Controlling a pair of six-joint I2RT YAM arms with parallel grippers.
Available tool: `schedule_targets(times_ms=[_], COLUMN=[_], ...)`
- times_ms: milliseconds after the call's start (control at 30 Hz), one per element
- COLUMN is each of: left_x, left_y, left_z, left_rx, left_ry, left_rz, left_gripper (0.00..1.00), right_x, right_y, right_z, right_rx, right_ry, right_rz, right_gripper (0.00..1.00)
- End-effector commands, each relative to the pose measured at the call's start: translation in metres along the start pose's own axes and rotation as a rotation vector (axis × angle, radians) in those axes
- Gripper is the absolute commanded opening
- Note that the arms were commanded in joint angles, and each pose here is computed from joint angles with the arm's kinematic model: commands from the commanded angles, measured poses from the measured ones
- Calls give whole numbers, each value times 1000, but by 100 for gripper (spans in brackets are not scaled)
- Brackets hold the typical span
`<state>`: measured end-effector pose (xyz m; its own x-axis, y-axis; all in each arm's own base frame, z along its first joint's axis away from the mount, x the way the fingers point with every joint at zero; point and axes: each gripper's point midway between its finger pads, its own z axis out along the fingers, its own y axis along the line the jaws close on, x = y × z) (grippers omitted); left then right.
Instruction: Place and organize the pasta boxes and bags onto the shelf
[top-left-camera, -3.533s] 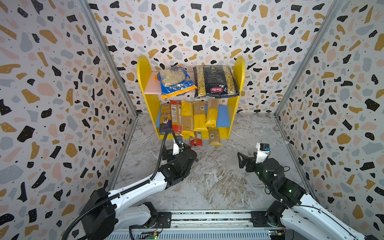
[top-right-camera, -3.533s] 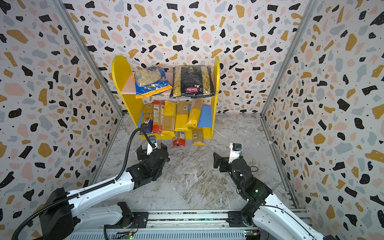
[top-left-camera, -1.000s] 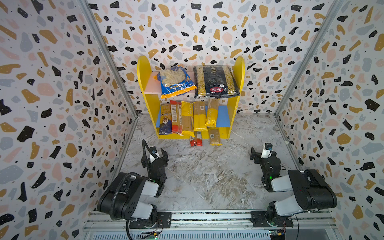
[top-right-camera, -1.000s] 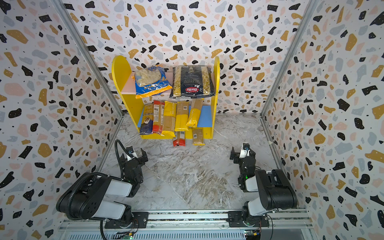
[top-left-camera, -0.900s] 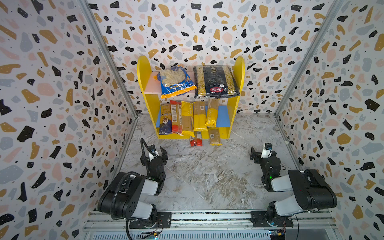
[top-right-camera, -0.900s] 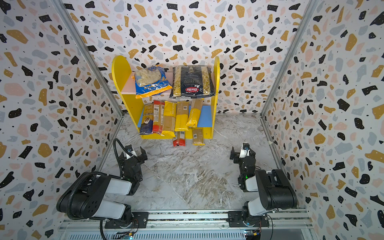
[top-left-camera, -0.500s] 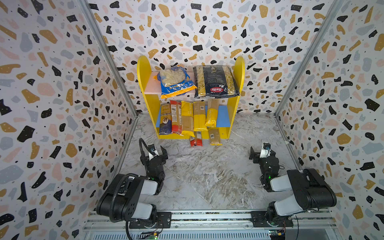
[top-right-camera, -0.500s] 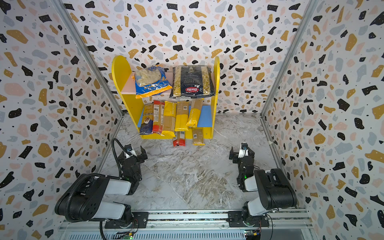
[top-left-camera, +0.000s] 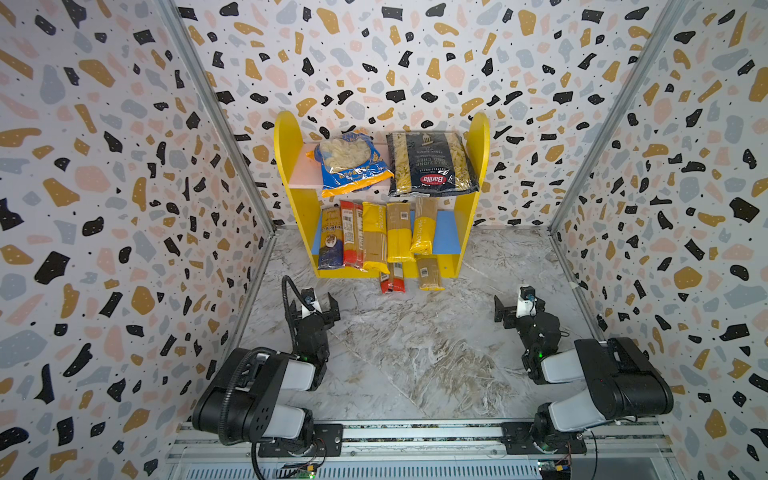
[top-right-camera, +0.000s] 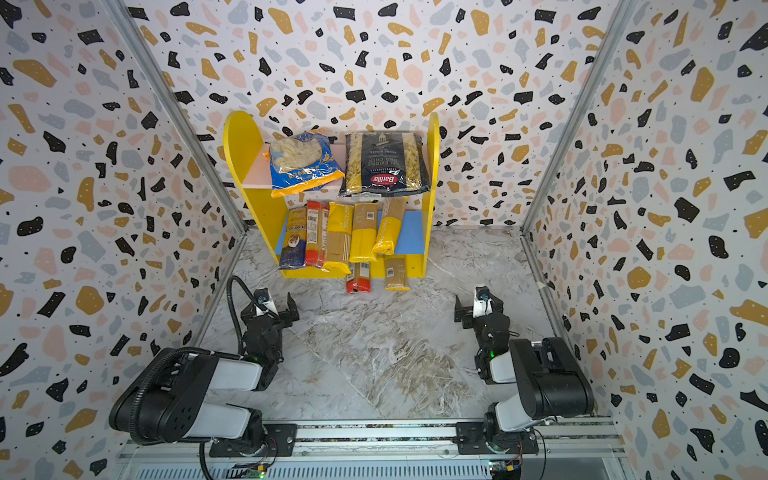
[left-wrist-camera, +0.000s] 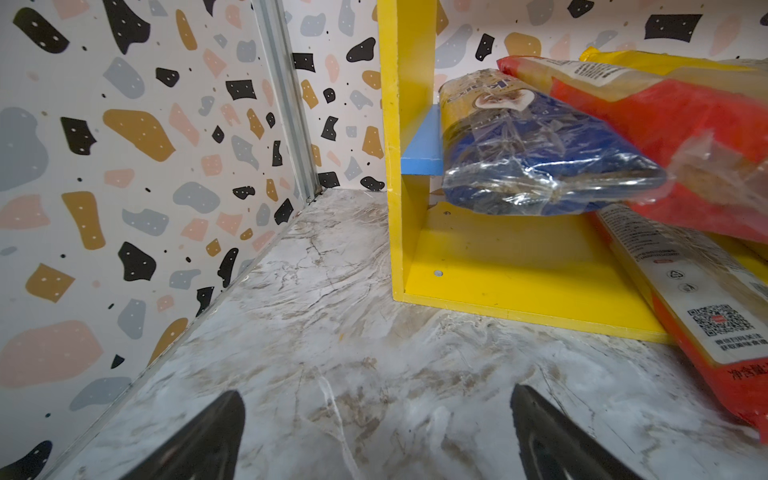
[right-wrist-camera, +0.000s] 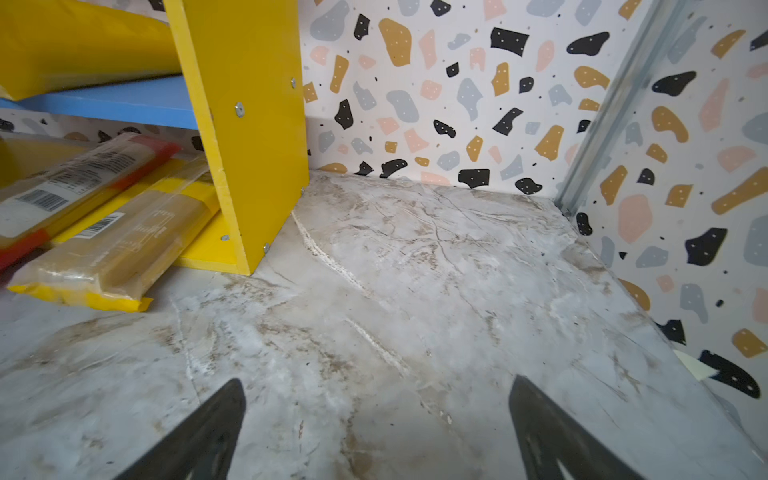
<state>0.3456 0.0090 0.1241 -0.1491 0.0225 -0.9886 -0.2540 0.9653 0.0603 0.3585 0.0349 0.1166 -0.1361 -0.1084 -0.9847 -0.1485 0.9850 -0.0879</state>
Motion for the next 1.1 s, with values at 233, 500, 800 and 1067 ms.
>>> schedule_targets(times_ms=[233, 500, 800, 1067], left_x=[-11, -11, -11, -11], left_y=[-2, -2, -2, -1], left_z=[0, 0, 0, 0], left_rx=[16, 17, 17, 17], left_ry=[-40, -40, -40, -40], left_rz=[-4, -3, -3, -4], left_gripper=[100, 99, 99, 100], right_x=[-10, -10, -9, -9], right_y=[9, 9, 9, 9], right_z=[3, 3, 3, 5], right_rx=[-73, -74, -75, -82], right_ry=[-30, -30, -28, -23], right_rz=[-18, -18, -18, -12], right_gripper=[99, 99, 99, 99])
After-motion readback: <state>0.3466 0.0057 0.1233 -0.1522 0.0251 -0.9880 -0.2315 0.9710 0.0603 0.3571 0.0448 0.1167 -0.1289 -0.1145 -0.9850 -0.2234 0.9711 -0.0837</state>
